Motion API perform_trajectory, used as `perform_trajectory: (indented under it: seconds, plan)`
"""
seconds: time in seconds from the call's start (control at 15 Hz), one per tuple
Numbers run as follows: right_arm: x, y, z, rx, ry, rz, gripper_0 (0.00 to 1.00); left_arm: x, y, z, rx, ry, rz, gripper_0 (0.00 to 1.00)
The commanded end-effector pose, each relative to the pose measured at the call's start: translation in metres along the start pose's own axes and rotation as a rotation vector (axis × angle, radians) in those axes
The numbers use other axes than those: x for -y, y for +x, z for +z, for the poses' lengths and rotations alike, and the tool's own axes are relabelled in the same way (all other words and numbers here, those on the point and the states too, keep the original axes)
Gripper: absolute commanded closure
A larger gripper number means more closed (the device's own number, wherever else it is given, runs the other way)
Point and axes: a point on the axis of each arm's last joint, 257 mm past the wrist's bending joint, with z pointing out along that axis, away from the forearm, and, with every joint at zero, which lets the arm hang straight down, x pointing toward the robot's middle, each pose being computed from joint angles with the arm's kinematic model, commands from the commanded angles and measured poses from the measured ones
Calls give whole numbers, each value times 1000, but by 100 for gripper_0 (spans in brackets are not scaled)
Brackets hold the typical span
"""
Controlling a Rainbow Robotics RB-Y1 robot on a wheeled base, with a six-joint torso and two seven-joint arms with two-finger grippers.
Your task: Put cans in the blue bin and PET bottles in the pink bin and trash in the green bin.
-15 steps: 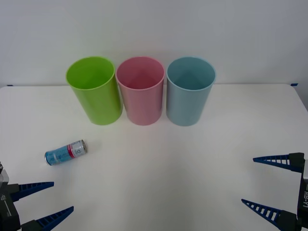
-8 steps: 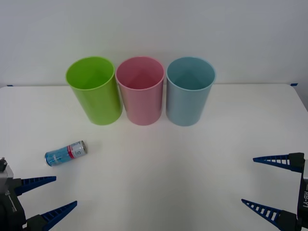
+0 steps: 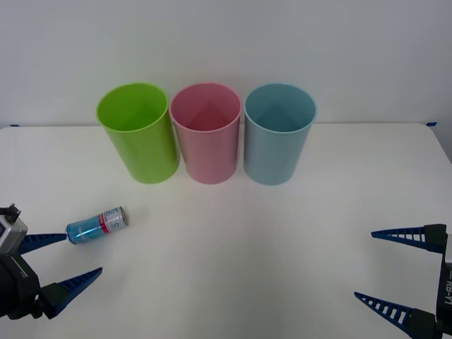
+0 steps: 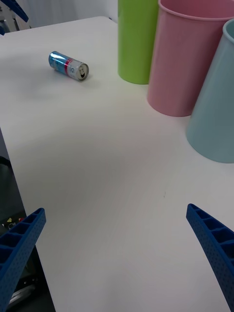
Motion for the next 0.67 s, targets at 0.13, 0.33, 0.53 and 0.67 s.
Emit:
perform_trajectory:
  seconds: [0.13, 0.33, 0.53, 0.67]
  plan:
    - [0, 0, 0, 0, 0, 0, 0, -25, -7, -5, -48, -52, 40, 0]
    - [0, 0, 0, 0, 0, 0, 0, -42, -17, -6, -60, -96, 134, 0]
    - [0, 0, 0, 0, 0, 0, 0, -51, -27, -7, -114, -90, 254, 0]
    - [0, 0, 0, 0, 0, 0, 0, -63, -26, -10, -174, -91, 308, 0]
